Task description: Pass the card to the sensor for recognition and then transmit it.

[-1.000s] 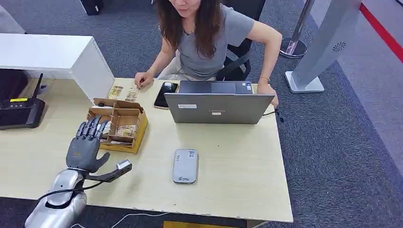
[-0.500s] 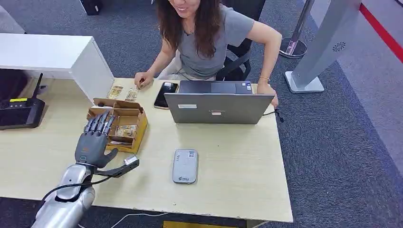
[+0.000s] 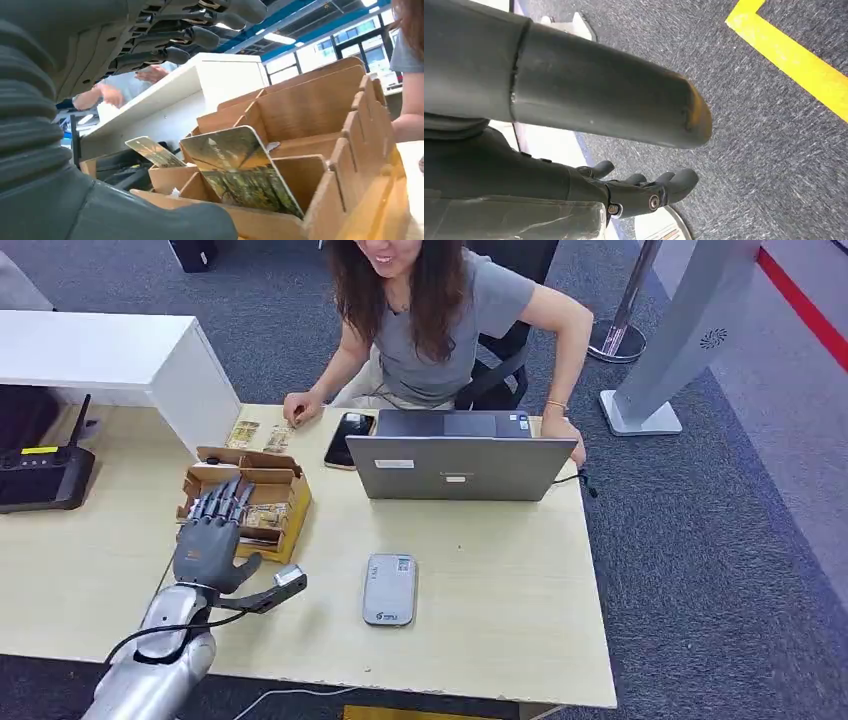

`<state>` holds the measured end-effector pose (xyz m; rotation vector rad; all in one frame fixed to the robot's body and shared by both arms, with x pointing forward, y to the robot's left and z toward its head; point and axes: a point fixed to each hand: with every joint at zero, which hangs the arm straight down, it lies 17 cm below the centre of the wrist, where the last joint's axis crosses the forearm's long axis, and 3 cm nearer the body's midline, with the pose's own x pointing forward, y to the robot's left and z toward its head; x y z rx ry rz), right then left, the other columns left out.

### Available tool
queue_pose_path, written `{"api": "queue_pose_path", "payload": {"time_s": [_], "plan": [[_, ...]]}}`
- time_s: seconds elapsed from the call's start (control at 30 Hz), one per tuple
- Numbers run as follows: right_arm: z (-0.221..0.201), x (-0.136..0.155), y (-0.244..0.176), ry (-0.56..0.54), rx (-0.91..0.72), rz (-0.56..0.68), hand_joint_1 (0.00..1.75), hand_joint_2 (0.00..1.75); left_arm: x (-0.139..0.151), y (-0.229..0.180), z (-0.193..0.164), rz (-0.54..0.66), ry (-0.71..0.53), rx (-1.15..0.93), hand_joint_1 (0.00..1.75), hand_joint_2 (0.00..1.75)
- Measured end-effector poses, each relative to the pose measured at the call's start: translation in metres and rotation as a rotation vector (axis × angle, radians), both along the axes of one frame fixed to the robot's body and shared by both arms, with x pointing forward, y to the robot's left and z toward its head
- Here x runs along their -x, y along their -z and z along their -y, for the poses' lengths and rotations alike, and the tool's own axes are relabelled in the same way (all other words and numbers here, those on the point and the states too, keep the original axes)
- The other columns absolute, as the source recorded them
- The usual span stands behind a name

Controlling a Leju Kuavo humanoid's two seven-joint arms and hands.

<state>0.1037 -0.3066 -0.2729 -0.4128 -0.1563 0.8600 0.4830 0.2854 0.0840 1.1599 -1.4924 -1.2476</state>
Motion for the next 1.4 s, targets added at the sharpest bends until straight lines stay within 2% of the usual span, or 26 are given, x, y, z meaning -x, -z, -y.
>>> {"api": "queue_pose_path", "payload": {"time_s": [0.17,0.2,0.23,0.27,1.4], "plan": [[0.0004,-0.0005,-0.0001,-0.002,0.001,0.002,0.00,0.00,0.0000,0.0009,0.0027,-0.003,0.002,0.006,0.00,1.75],[0.0003,-0.0006,-0.0001,-0.002,0.001,0.002,0.00,0.00,0.0000,0.0010,0.0033,-0.003,0.002,0.009,0.07,1.75],[0.0007,-0.0007,-0.0002,-0.003,0.002,0.002,0.00,0.00,0.0000,0.0010,0.0036,-0.004,0.002,0.010,1.68,1.75],[0.0006,-0.0009,-0.0002,-0.004,0.002,0.002,0.00,0.00,0.0001,0.0011,0.0042,-0.004,0.003,0.012,1.75,1.75],[0.0061,-0.0037,-0.0014,0.000,0.020,0.013,0.00,0.00,-0.0015,0.0043,0.0054,-0.032,-0.007,0.036,1.75,1.75]]}}
